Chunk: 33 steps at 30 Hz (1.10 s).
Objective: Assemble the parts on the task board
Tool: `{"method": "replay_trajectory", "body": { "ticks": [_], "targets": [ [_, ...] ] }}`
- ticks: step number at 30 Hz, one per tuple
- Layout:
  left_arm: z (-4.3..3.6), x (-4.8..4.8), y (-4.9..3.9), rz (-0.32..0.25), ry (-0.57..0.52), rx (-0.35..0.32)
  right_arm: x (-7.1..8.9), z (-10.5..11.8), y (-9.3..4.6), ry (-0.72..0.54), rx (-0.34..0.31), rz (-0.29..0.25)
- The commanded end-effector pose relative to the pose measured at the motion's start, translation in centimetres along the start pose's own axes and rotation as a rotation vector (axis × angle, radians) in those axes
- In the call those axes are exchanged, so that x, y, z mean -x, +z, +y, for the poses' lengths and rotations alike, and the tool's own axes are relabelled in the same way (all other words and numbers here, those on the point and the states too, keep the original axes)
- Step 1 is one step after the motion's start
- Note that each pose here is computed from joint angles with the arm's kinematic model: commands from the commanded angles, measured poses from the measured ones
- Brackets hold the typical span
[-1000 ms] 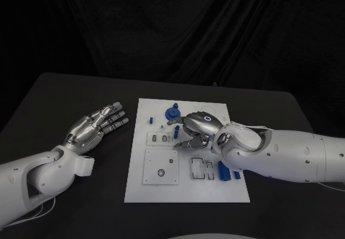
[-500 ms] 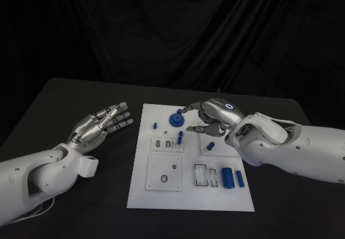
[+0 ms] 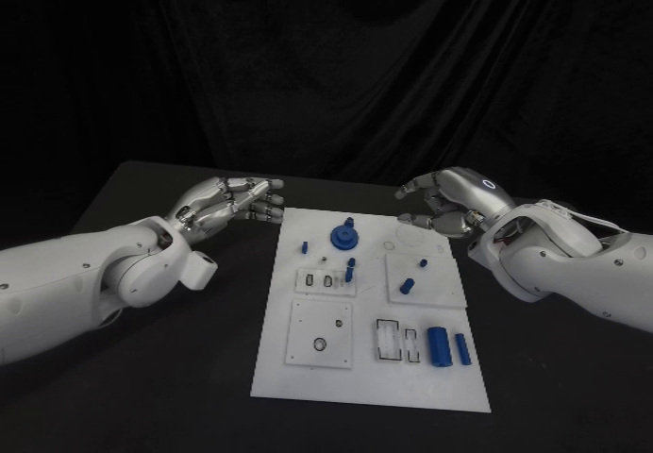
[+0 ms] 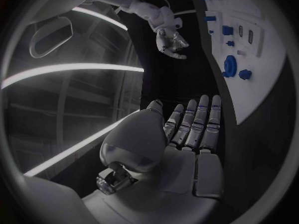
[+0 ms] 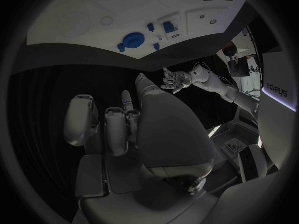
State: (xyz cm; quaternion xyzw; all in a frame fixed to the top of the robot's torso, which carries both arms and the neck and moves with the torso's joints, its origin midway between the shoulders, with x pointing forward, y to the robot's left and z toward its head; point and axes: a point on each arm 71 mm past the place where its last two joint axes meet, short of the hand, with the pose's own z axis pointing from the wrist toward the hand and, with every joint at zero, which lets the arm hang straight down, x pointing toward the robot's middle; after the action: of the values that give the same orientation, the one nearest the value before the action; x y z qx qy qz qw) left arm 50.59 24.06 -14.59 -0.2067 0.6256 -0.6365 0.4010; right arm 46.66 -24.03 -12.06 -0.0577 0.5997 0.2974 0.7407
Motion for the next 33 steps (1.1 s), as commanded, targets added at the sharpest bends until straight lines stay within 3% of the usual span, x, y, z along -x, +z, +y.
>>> {"method": "replay_trajectory", "body": {
  "ticks": [1, 4, 8, 14, 24, 33],
  "targets": [
    [0.35, -1.08, 1.34, 0.102, 0.325, 0.094, 0.3, -0.8, -0.2, 0.019, -0.038, -0.015],
    [0.45, -2.12, 2.41, 0.156, 0.49, 0.128, 0.2, -1.3, -0.3, 0.016, -0.049, -0.009],
    [0.38, -4.3, 3.93, 0.235, 0.773, 0.149, -0.1, -1.8, -0.6, 0.013, -0.062, 0.006],
    [0.01, -6.58, 5.22, 0.251, 0.973, 0.17, -0.5, -2.5, -1.0, 0.011, -0.08, 0.02],
    [-0.62, -9.35, 7.16, 0.241, 1.071, 0.243, -1.3, -3.2, -1.4, 0.009, -0.11, 0.056],
    [0.05, -11.55, 8.41, 0.325, 1.116, 0.415, -2.0, -3.5, -1.4, 0.008, -0.129, 0.09]
  ]
}}
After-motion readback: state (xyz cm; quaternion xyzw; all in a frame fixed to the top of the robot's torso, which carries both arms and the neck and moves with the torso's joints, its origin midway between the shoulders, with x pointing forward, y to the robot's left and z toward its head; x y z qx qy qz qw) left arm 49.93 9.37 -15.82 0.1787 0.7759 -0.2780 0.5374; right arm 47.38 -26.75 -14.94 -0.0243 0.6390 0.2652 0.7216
